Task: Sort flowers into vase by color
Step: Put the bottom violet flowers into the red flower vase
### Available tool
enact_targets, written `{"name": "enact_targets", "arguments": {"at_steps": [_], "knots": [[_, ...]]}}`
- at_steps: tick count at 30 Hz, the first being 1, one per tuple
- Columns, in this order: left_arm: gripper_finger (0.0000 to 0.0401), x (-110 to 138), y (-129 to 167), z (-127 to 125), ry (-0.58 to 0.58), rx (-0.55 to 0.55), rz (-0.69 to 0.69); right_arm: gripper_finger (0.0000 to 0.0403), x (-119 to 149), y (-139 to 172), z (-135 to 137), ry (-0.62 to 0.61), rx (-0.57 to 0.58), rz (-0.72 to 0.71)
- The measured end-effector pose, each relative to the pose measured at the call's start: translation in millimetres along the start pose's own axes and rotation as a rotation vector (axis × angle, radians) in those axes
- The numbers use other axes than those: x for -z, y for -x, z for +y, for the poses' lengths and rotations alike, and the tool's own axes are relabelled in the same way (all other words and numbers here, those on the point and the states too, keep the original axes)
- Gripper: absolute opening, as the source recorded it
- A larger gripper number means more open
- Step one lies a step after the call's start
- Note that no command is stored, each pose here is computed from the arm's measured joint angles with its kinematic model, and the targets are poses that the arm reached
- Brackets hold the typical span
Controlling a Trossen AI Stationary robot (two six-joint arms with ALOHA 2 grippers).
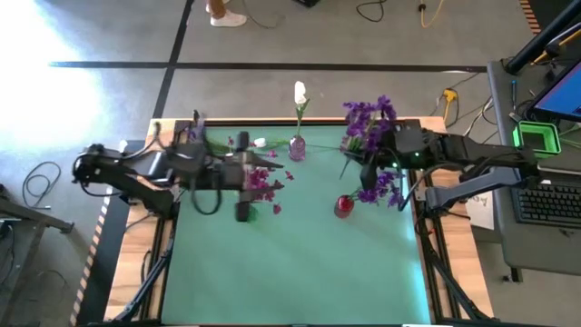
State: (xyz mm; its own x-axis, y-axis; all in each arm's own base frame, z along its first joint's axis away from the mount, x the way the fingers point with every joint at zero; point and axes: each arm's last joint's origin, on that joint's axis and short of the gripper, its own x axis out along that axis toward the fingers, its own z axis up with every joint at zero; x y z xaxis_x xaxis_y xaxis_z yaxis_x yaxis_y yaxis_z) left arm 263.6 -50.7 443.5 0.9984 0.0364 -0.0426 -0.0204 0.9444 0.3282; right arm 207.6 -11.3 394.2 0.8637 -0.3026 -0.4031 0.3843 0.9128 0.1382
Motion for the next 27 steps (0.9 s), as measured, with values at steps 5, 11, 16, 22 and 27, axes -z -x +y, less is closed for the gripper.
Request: {"name": "enact_targets", "arguments": {"at_steps": [5, 11, 16, 22, 27], "knots": [[0.0181, -7, 31, 1, 0.026, 0.019, -0.062, 0.0018, 22, 2, -5, -0.096, -0.065, 0.031], [0.0181, -17, 65, 7, 0.054, 0.030, -0.144, 0.0018, 33, 6, -8, -0.119, -0.108, 0.032], [0.0181, -22, 87, 15, 0.105, 0.024, -0.193, 0.0018, 39, 6, -10, -0.115, -0.104, 0.042], [0.0181, -25, 103, 22, 0.133, 0.014, -0.231, 0.0018, 50, -6, -9, -0.101, -0.085, 0.094], [0.0181, -26, 106, 23, 0.135, 0.012, -0.238, 0.0018, 50, -13, -7, -0.086, -0.081, 0.109]]}}
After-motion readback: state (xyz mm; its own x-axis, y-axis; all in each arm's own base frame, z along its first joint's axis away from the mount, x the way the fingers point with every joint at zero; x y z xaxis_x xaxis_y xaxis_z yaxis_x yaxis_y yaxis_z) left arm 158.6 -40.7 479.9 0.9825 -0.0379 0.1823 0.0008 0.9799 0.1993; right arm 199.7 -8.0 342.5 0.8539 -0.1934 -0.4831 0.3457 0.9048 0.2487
